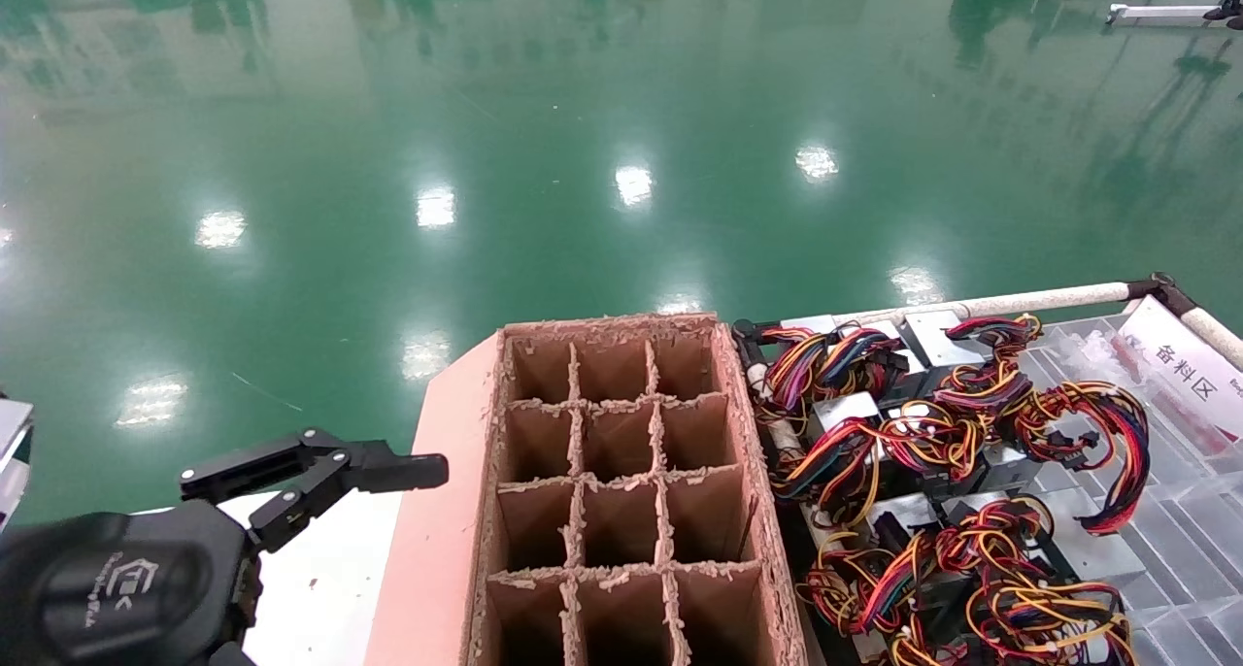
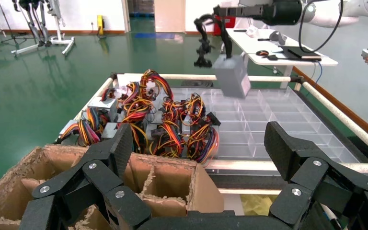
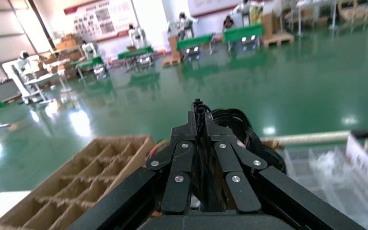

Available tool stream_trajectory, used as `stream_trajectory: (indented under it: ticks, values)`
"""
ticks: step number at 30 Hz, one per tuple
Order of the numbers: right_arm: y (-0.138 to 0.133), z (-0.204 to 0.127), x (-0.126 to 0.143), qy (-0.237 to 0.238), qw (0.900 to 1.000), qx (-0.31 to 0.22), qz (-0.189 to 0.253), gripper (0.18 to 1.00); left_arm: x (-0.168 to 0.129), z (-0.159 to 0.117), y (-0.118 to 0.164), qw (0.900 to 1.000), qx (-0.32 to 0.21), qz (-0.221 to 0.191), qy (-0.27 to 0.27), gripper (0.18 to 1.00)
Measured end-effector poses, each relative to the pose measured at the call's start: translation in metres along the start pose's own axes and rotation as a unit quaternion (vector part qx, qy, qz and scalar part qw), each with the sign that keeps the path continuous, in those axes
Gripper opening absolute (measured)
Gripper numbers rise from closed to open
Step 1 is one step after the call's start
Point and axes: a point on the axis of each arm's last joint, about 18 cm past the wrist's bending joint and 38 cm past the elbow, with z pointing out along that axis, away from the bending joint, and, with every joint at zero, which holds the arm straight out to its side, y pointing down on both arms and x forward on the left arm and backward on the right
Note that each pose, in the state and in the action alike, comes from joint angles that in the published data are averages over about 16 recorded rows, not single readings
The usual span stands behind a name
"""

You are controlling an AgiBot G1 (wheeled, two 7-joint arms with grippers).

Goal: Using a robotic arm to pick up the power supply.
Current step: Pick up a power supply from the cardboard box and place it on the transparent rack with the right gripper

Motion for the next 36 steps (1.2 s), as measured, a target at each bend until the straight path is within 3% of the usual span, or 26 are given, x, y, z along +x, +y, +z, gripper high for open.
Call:
stream_trajectory:
  ticks: [13,36]
  values:
    - [0.025,0.016,0.001,-0.013,0.999,-0.034,0.026,0.206,0.0,0.0,0.0,1.0,0.0,0.0,0.0,1.001]
    - [0.059,0.053,0.011,-0.016,0.997,-0.025,0.066,0.206,0.0,0.0,0.0,1.0,0.0,0.0,0.0,1.001]
